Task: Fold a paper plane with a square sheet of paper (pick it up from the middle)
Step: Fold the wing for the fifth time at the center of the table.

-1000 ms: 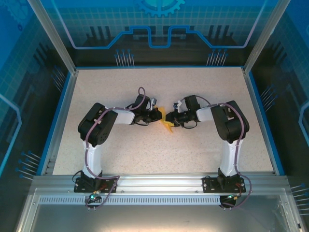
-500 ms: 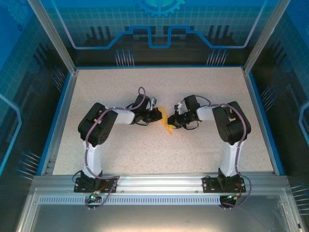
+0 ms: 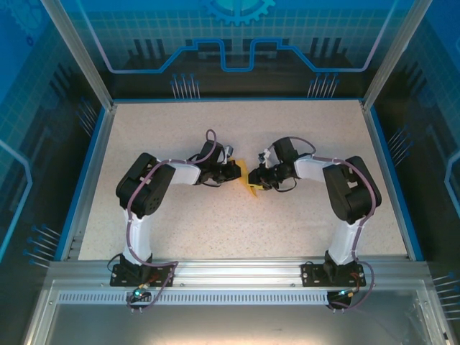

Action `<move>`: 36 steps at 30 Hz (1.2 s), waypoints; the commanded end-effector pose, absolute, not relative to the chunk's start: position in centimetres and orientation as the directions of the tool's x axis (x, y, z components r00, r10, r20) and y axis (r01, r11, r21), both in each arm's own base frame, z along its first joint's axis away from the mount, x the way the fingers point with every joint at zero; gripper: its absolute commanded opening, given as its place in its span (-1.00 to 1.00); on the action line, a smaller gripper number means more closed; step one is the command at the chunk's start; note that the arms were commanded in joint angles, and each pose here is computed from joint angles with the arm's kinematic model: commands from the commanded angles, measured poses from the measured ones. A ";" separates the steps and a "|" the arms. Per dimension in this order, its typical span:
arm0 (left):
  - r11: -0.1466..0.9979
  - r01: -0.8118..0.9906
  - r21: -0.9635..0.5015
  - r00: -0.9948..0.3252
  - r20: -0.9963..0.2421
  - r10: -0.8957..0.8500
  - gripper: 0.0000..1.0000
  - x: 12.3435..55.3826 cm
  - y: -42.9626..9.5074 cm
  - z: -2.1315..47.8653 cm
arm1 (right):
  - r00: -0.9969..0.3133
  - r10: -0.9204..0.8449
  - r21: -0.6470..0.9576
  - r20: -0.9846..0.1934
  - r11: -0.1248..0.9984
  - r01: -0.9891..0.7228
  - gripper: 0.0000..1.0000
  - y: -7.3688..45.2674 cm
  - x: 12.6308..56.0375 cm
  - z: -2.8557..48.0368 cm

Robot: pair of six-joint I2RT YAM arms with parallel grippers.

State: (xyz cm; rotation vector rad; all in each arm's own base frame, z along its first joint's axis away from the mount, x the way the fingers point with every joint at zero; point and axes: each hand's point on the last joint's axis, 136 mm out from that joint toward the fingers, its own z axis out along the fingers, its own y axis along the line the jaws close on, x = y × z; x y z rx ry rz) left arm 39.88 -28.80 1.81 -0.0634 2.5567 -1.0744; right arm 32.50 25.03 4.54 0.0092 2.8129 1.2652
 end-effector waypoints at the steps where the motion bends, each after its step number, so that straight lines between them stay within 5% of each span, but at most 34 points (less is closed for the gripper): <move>1: 0.769 0.043 -0.638 -0.951 -0.261 -0.164 -0.84 38.7 -27.6 -1.5 | -0.997 0.010 0.689 -0.076 0.723 -0.045 -0.47 24.8 32.1 4.7; 10: 0.761 0.044 -0.647 -0.950 -0.264 -0.169 -0.84 38.8 -27.8 -1.1 | -0.997 -0.021 0.634 -0.075 0.770 -0.064 -0.41 25.4 32.0 3.6; 36: 0.760 0.064 -0.647 -0.940 -0.294 -0.171 -0.82 39.8 -28.1 0.1 | -0.999 0.021 0.670 0.042 0.741 0.044 -0.86 24.4 30.0 0.5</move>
